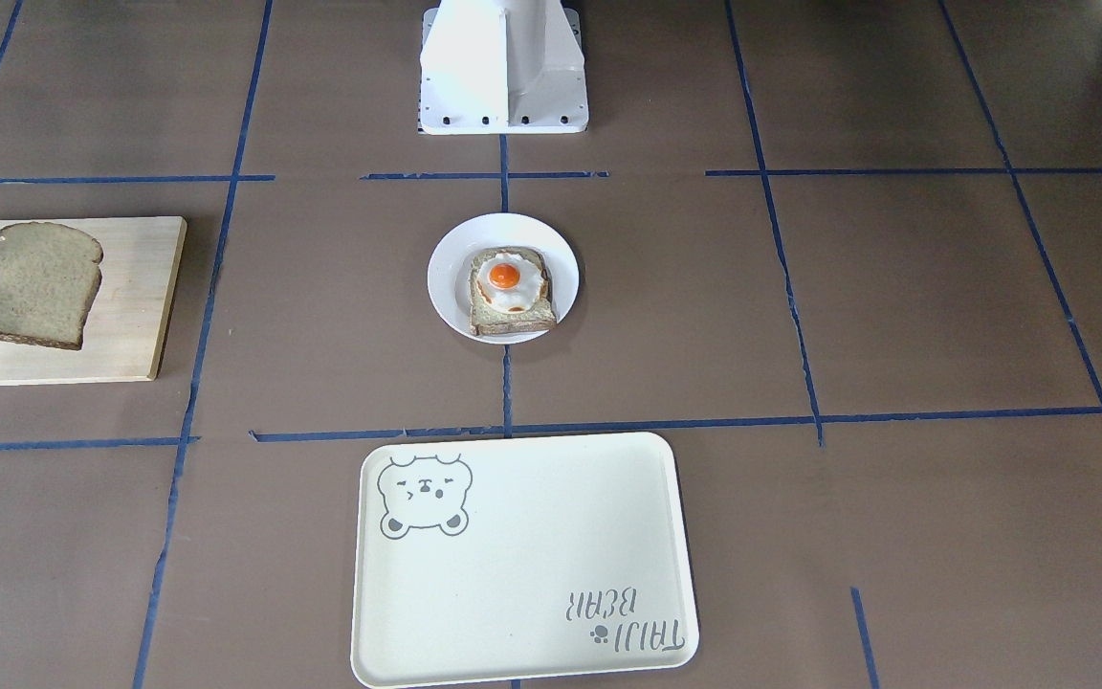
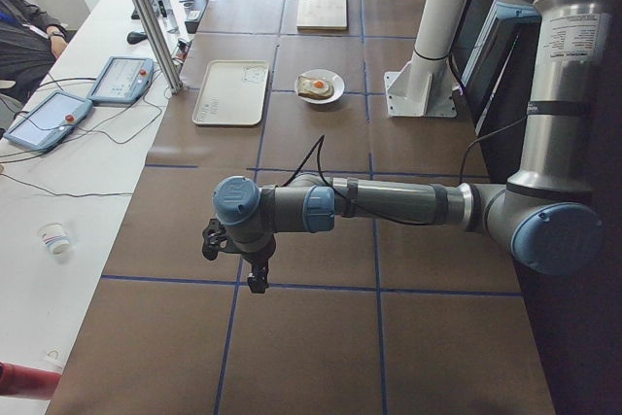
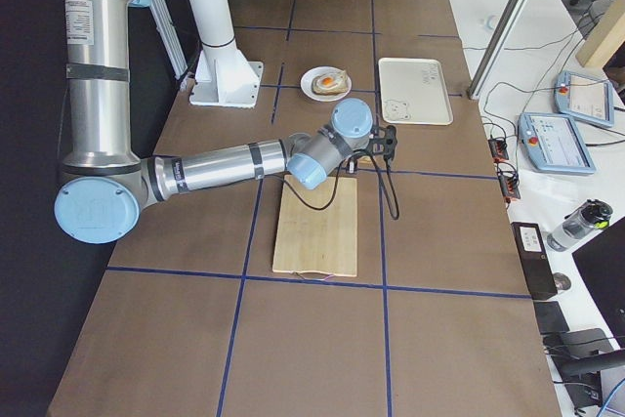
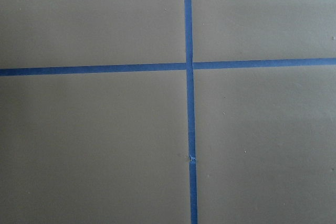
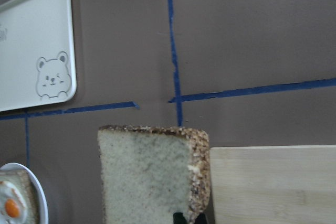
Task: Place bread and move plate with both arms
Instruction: 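Lift the bread slice with the right gripper and carry it over the plate, then lower the bread onto the egg toast and open the right gripper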
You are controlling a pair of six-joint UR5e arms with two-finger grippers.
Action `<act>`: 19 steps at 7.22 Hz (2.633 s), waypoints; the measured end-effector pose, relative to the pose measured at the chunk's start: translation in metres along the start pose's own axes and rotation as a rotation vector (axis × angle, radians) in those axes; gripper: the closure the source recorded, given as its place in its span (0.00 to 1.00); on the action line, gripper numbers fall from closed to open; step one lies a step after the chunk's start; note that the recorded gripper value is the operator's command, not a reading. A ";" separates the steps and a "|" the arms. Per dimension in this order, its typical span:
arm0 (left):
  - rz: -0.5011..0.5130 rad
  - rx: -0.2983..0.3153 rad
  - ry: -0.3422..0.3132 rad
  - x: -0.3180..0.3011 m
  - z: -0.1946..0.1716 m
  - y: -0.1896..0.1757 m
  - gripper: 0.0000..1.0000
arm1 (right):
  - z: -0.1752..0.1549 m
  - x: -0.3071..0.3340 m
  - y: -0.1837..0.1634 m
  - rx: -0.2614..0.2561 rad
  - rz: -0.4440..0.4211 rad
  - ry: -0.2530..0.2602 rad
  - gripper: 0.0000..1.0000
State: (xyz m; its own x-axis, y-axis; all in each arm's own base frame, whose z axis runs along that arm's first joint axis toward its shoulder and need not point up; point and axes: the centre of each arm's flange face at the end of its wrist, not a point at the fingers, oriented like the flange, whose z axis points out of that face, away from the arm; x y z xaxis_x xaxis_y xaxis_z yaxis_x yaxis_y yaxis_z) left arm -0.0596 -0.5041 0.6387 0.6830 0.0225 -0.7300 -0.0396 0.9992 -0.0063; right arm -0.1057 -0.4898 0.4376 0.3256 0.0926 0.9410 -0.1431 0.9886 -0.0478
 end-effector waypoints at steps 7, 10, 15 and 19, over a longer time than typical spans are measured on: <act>-0.067 0.007 0.016 0.008 -0.003 -0.003 0.00 | 0.188 -0.284 0.117 0.080 0.076 -0.212 1.00; -0.079 0.008 0.016 0.009 -0.003 -0.004 0.00 | 0.268 -0.305 0.158 0.104 0.072 -0.203 1.00; -0.079 0.008 0.016 0.009 -0.003 -0.004 0.00 | 0.326 -0.286 0.171 0.071 0.032 -0.129 0.97; -0.084 0.014 0.017 0.014 -0.006 -0.007 0.00 | 0.334 -0.279 0.176 0.057 0.026 -0.112 0.00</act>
State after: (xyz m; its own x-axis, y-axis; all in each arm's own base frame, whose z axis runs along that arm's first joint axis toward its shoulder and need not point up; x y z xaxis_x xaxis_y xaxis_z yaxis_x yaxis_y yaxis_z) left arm -0.0544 -0.5113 0.6241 0.6708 -0.0620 -0.7390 0.0277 0.9979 -0.0585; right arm -0.5343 -0.3812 0.2786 0.2154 0.1011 0.9713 -0.2042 0.9773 -0.0565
